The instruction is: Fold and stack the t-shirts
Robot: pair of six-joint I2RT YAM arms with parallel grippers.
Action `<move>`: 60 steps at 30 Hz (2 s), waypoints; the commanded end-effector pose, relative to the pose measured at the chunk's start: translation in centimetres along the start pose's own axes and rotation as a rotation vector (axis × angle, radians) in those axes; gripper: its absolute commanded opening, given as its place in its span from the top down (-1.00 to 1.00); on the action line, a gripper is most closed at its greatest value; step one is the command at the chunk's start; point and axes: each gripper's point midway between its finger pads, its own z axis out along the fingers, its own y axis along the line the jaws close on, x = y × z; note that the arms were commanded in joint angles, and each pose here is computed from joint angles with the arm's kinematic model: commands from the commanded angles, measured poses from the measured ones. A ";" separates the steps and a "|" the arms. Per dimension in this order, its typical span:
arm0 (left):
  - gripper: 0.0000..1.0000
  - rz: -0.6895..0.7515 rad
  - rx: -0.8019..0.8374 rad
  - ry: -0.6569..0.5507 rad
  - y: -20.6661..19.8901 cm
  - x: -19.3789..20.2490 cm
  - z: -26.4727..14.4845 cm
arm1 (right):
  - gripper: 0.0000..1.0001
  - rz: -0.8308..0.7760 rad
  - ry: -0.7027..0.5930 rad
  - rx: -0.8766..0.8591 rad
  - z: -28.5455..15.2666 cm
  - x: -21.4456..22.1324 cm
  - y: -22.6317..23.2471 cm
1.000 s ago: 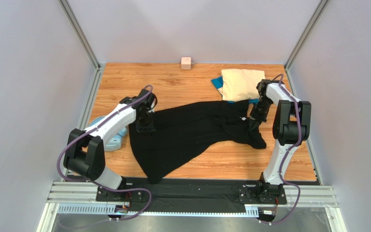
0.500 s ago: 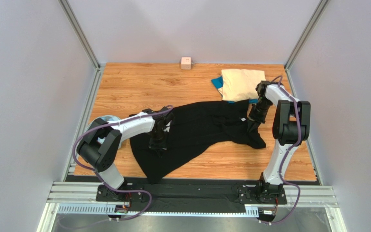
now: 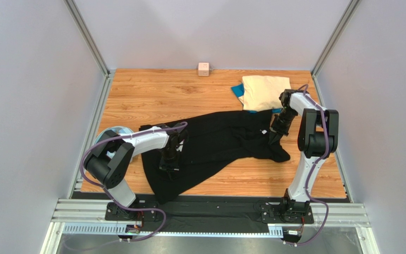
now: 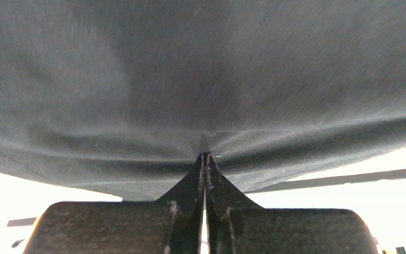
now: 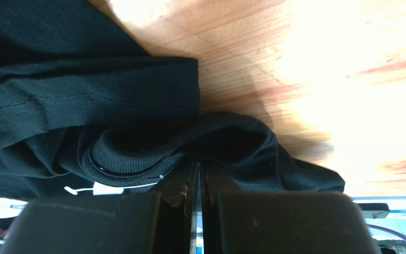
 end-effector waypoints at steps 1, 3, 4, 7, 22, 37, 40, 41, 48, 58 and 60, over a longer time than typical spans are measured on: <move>1.00 0.021 -0.073 0.025 1.7 1.5 -0.8 | 0.93 0.027 -0.016 -0.052 -1.2 -0.8 1.2; 1.00 0.019 -0.080 0.033 1.8 1.7 -1.7 | 0.93 0.032 -0.018 -0.060 -1.6 -0.8 1.2; 1.00 0.022 -0.087 0.027 1.9 1.7 -2.0 | 0.93 0.034 -0.027 -0.063 -1.9 -0.9 1.2; 1.00 0.047 -0.127 0.019 2.5 1.5 -3.1 | 0.93 0.040 -0.036 -0.063 -2.3 -1.0 0.8; 1.00 -0.005 -0.042 0.090 1.6 2.3 -2.2 | 0.85 0.112 -0.066 -0.091 -3.7 -1.4 -1.0; 1.00 -0.015 -0.067 0.155 2.4 3.9 -0.9 | 0.87 0.188 -0.115 -0.063 -4.2 -3.7 -4.5; 1.00 -0.007 -0.064 0.161 2.3 4.0 -1.2 | 0.79 0.173 -0.145 -0.111 -5.1 -4.3 -3.6; 1.00 -0.005 -0.063 0.153 2.3 3.9 -1.4 | 0.63 0.161 -0.183 -0.147 -6.4 -4.2 -3.1; 0.73 0.020 -0.009 -0.038 0.9 0.7 -4.8 | 0.51 0.082 -0.284 -0.231 -9.0 -1.3 -1.6; 0.73 0.148 0.116 -0.181 -5.3 -5.3 -7.4 | 0.51 -0.089 -0.247 -0.180 -5.7 0.1 2.7; 0.73 0.180 0.123 -0.187 -6.8 -6.4 -6.6 | 0.51 -0.112 -0.226 -0.155 -4.3 0.0 3.5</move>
